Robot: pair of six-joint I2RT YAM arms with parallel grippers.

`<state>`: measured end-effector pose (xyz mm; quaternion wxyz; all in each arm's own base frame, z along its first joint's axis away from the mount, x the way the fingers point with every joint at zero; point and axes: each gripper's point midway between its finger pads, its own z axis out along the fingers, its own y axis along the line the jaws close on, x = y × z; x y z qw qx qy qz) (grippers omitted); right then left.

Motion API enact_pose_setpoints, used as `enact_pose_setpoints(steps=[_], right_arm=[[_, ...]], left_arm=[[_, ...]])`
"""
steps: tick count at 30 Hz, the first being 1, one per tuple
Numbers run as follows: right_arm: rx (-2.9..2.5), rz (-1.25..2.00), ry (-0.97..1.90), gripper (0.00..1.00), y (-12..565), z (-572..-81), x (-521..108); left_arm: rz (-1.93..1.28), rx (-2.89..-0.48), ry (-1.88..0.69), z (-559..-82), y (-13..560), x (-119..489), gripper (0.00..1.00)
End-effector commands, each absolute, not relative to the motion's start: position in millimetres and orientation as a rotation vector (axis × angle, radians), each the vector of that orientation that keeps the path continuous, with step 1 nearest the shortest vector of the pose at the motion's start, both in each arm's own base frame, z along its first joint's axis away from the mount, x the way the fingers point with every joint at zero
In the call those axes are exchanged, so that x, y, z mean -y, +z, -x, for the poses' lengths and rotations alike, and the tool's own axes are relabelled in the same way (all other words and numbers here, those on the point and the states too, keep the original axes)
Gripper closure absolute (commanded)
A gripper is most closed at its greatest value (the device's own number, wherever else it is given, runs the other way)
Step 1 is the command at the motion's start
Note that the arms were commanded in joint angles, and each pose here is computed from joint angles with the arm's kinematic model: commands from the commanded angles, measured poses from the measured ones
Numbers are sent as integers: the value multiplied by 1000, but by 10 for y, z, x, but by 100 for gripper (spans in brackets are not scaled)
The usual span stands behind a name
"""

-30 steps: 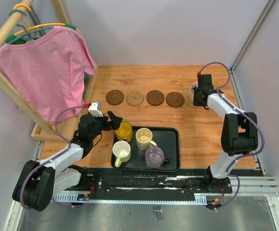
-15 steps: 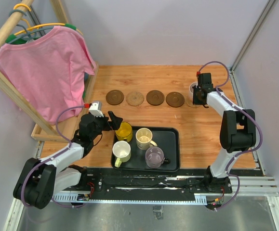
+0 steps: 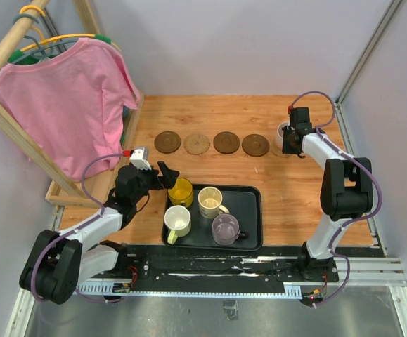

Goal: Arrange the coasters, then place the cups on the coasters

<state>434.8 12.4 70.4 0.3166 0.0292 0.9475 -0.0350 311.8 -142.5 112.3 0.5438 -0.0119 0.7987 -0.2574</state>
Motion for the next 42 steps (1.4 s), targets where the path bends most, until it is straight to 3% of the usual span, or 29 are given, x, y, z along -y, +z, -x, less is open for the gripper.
enact_pose_setpoints(steps=[1, 35, 37, 42], right_arm=[[-2406, -99, -76, 99, 940, -4562, -75], [-2484, -141, -61, 99, 685, -4377, -78], [-2483, -149, -58, 93, 694, -4371, -80], [-2487, -161, -62, 50, 698, -4319, -72]], left_arm=[[11, -1845, -629, -3190, 1291, 1480, 0], [14, -1850, -637, -3150, 1279, 1477, 0], [15, -1851, -637, -3147, 1277, 1475, 0], [14, -1851, -635, -3140, 1276, 1471, 0]])
